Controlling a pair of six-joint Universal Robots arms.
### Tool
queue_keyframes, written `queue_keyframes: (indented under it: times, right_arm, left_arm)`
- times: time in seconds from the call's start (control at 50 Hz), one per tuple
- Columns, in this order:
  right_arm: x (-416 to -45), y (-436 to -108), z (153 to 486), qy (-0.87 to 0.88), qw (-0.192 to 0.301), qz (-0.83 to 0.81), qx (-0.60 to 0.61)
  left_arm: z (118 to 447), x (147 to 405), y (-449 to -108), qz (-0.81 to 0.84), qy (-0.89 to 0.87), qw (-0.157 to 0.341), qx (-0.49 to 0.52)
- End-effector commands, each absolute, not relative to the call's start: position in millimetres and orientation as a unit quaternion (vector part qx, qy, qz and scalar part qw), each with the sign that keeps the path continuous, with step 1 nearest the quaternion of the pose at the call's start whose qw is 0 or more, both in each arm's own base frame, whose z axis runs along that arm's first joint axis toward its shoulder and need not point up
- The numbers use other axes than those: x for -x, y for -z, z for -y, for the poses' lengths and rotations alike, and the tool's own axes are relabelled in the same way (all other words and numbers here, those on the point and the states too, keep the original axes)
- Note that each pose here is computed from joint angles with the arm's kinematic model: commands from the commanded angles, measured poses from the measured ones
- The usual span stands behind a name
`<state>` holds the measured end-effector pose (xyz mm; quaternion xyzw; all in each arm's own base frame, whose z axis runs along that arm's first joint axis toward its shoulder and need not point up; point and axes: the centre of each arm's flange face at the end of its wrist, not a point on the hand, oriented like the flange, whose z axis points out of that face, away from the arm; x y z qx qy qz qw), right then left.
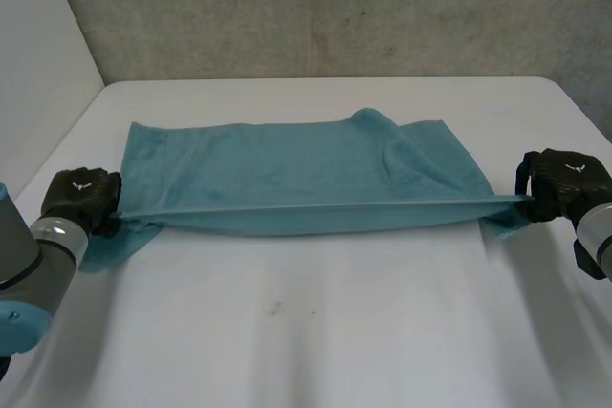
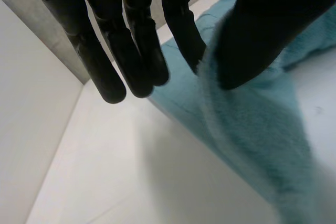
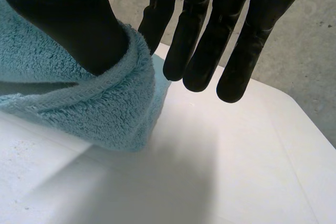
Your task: Fold the laundry
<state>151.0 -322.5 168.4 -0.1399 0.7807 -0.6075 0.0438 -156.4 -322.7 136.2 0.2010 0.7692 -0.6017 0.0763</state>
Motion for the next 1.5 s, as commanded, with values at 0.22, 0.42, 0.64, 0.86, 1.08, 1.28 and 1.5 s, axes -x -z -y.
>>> queue_keyframes:
  times: [0.22,0.42,0.64,0.86,1.08,1.28,1.5]
  right_arm:
    - [-150,-303,299,0.698,-0.046,-0.682,0.215]
    - [-153,-376,264,0.681,-0.105,-0.662,0.294]
    - [-164,-266,317,0.515,-0.126,-0.745,0.404]
    - [-192,-258,405,0.596,-0.219,-0.684,0.359]
    - [-211,-427,418,0.859,-0.226,-0.425,0.174]
    - [-209,-391,390,0.841,-0.171,-0.477,0.191]
    - [-216,-276,377,0.749,-0.107,-0.591,0.28]
  left_arm:
    - [279,153,-311,-0.607,0.769,0.11,-0.17]
    - [253,155,-358,-0.61,0.763,0.096,-0.19]
    - [301,163,-255,-0.729,0.617,0.084,-0.285]
    - [382,187,-229,-0.711,0.62,0.12,-0.31]
    - [382,207,-439,-0.348,0.917,0.13,-0.148]
    - [383,203,-385,-0.452,0.876,0.087,-0.146]
    - [385,190,-250,-0.602,0.78,0.06,-0.16]
